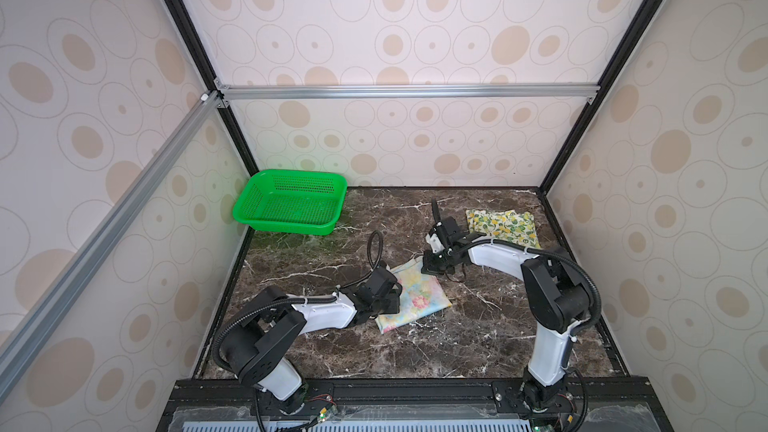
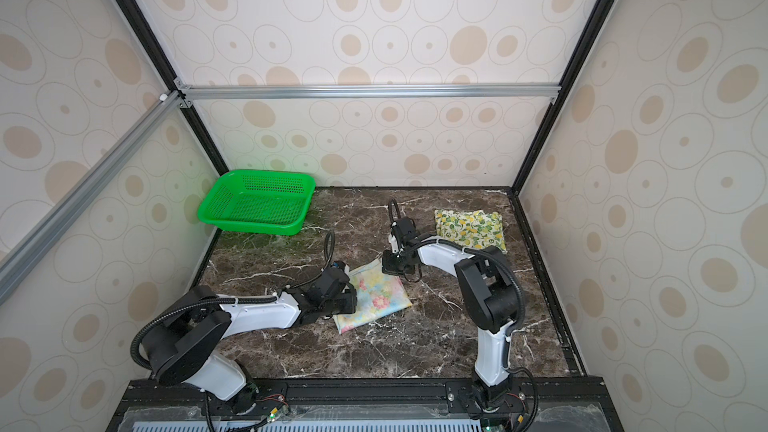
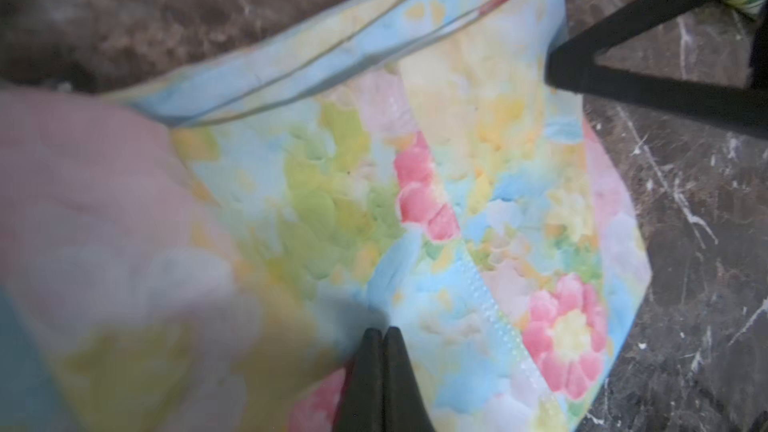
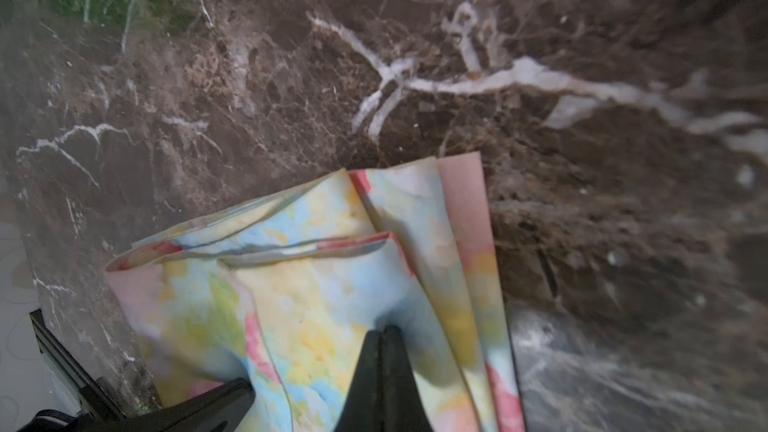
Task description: Fold and stack the skirts
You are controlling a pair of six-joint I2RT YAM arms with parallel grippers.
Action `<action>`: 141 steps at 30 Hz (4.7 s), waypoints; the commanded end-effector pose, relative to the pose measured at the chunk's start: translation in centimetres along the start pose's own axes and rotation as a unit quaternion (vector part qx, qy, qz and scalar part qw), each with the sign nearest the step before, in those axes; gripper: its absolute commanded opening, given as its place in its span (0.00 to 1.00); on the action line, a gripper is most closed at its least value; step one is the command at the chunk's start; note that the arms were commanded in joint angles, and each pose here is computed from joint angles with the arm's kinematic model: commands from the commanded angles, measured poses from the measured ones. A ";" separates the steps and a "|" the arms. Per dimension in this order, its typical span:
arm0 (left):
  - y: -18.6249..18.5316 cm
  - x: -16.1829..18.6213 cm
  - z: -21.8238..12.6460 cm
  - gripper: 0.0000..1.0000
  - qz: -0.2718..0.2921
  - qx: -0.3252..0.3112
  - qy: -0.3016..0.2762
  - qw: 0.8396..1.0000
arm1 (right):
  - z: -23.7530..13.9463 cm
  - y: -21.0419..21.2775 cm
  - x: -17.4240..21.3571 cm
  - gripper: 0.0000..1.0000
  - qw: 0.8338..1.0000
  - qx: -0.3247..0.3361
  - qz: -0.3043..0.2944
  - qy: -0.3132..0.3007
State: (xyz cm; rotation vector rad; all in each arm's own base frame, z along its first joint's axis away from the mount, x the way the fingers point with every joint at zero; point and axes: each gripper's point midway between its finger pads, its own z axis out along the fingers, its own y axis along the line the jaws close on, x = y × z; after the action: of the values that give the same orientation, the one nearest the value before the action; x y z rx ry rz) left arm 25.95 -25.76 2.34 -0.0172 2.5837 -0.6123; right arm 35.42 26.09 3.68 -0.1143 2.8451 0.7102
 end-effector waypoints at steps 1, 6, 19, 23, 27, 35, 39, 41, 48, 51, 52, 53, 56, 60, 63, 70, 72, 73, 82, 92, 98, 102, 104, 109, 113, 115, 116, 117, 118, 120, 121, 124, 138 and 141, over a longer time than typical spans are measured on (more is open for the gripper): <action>0.2 0.1 0.1 0.00 -0.034 -0.006 -0.003 0.999 | 0.5 0.2 -0.3 0.00 1.000 -0.009 -0.011 0.008; 1.9 0.2 -0.2 0.00 -0.014 -0.055 0.005 0.998 | 0.6 -2.0 0.3 0.00 1.000 0.005 0.023 0.005; 6.7 -2.3 -1.3 0.00 0.006 -0.149 -0.009 0.989 | -0.6 -4.3 5.9 0.00 0.995 0.000 0.094 0.020; 6.7 -3.5 -1.5 0.00 0.018 -0.157 -0.020 0.987 | -1.7 -3.2 6.8 0.00 0.997 -0.006 0.081 0.018; 4.6 -4.9 -2.1 0.00 0.032 -0.110 -0.051 0.992 | -4.0 -1.8 5.6 0.00 0.998 -0.018 0.063 -0.006; 0.1 -6.3 -3.8 0.00 0.054 -0.024 -0.083 0.995 | -7.4 -0.1 5.0 0.34 0.999 -0.030 0.036 -0.006; -2.6 -5.7 -3.4 0.00 0.072 0.018 -0.077 0.994 | -7.7 -0.7 6.8 0.46 0.998 -0.031 0.048 0.004; -3.9 -5.4 -3.0 0.00 0.076 0.040 -0.075 0.993 | -7.7 -1.0 7.8 0.48 0.998 -0.033 0.058 0.010; -6.5 -3.9 -1.2 0.00 0.094 0.075 -0.048 0.992 | -7.2 -1.6 10.2 0.55 0.995 -0.049 0.086 0.024; -7.4 -3.4 -0.6 0.00 0.098 0.088 -0.039 0.991 | -6.9 -1.9 10.8 0.58 0.994 -0.053 0.096 0.028; -7.7 -3.4 -0.4 0.00 0.099 0.091 -0.037 0.990 | -6.8 -2.0 10.9 0.58 0.993 -0.053 0.097 0.029; -7.9 -3.2 -0.2 0.00 0.100 0.093 -0.034 0.990 | -6.7 -2.0 11.0 0.58 0.993 -0.053 0.098 0.030; -8.3 -2.8 0.3 0.00 0.102 0.097 -0.028 0.990 | -6.4 -2.1 11.3 0.58 0.992 -0.058 0.105 0.032; -8.1 -2.1 1.2 0.00 0.106 0.092 -0.018 0.990 | -5.7 -2.4 11.7 0.58 0.991 -0.060 0.116 0.036; -7.6 -1.8 1.6 0.00 0.103 0.085 -0.013 0.991 | -5.2 -2.6 11.8 0.58 0.990 -0.063 0.122 0.035; -6.9 -1.0 2.0 0.00 0.102 0.079 -0.005 0.992 | -4.6 -2.9 11.7 0.56 0.989 -0.061 0.128 0.033; -6.8 -0.7 2.2 0.00 0.099 0.078 -0.003 0.992 | -4.4 -2.9 11.6 0.55 0.989 -0.062 0.130 0.031; -6.7 -0.5 2.3 0.00 0.099 0.077 -0.002 0.992 | -4.2 -3.1 11.7 0.55 0.989 -0.059 0.132 0.031; -6.0 0.7 3.0 0.00 0.094 0.071 0.012 0.993 | -3.3 -3.8 11.7 0.49 0.988 -0.049 0.139 0.035; -5.9 1.0 3.1 0.00 0.093 0.069 0.016 0.993 | -2.5 -4.2 12.1 0.44 0.987 -0.048 0.149 0.041; -5.8 1.1 3.2 0.00 0.089 0.067 0.018 0.994 | -1.9 -4.2 12.3 0.47 0.986 -0.051 0.153 0.048; -5.9 1.0 3.2 0.00 0.087 0.068 0.017 0.994 | -1.6 -4.2 12.2 0.48 0.985 -0.053 0.157 0.050; -5.9 1.0 3.2 0.00 0.087 0.067 0.017 0.994 | -1.5 -4.2 12.2 0.49 0.985 -0.055 0.157 0.051; -5.9 0.9 3.2 0.00 0.086 0.068 0.015 0.994 | -0.9 -4.2 12.2 0.50 0.983 -0.057 0.166 0.053; -5.9 0.9 3.2 0.00 0.088 0.066 0.016 0.994 | -0.4 -3.9 12.0 0.50 0.981 -0.068 0.173 0.053; -5.9 1.0 3.2 0.00 0.088 0.066 0.017 0.994 | -0.1 -3.8 11.9 0.45 0.980 -0.074 0.176 0.054; -5.9 1.0 3.2 0.00 0.090 0.065 0.018 0.994 | 0.0 -3.7 11.8 0.41 0.980 -0.076 0.177 0.053; -5.9 0.9 3.2 0.00 0.090 0.065 0.018 0.994 | 0.1 -3.7 11.8 0.36 0.979 -0.076 0.179 0.052; -5.9 0.9 3.2 0.00 0.089 0.064 0.017 0.994 | 0.1 -3.7 11.8 0.31 0.979 -0.077 0.179 0.052; -5.9 0.9 3.1 0.00 0.089 0.063 0.017 0.994 | 0.0 -3.7 11.8 0.28 0.980 -0.075 0.179 0.051; -5.9 0.9 3.1 0.00 0.089 0.063 0.017 0.994 | 0.0 -3.9 11.9 0.28 0.980 -0.070 0.177 0.052; -5.8 0.9 3.1 0.00 0.089 0.062 0.017 0.994 | -0.6 -4.6 12.2 0.36 0.983 -0.046 0.171 0.048; -6.2 0.6 3.1 0.00 0.094 0.063 0.014 0.994 | 0.3 -4.2 11.5 0.36 0.985 -0.041 0.160 0.040; -6.2 0.5 3.0 0.00 0.093 0.062 0.013 0.994 | 0.5 -3.9 11.2 0.29 0.985 -0.046 0.160 0.040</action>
State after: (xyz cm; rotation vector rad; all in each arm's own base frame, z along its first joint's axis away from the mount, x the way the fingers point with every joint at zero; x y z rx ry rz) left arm 26.37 -32.44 2.61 0.2670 2.5118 -0.7286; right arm 26.71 24.33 2.40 0.2230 2.8207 1.0813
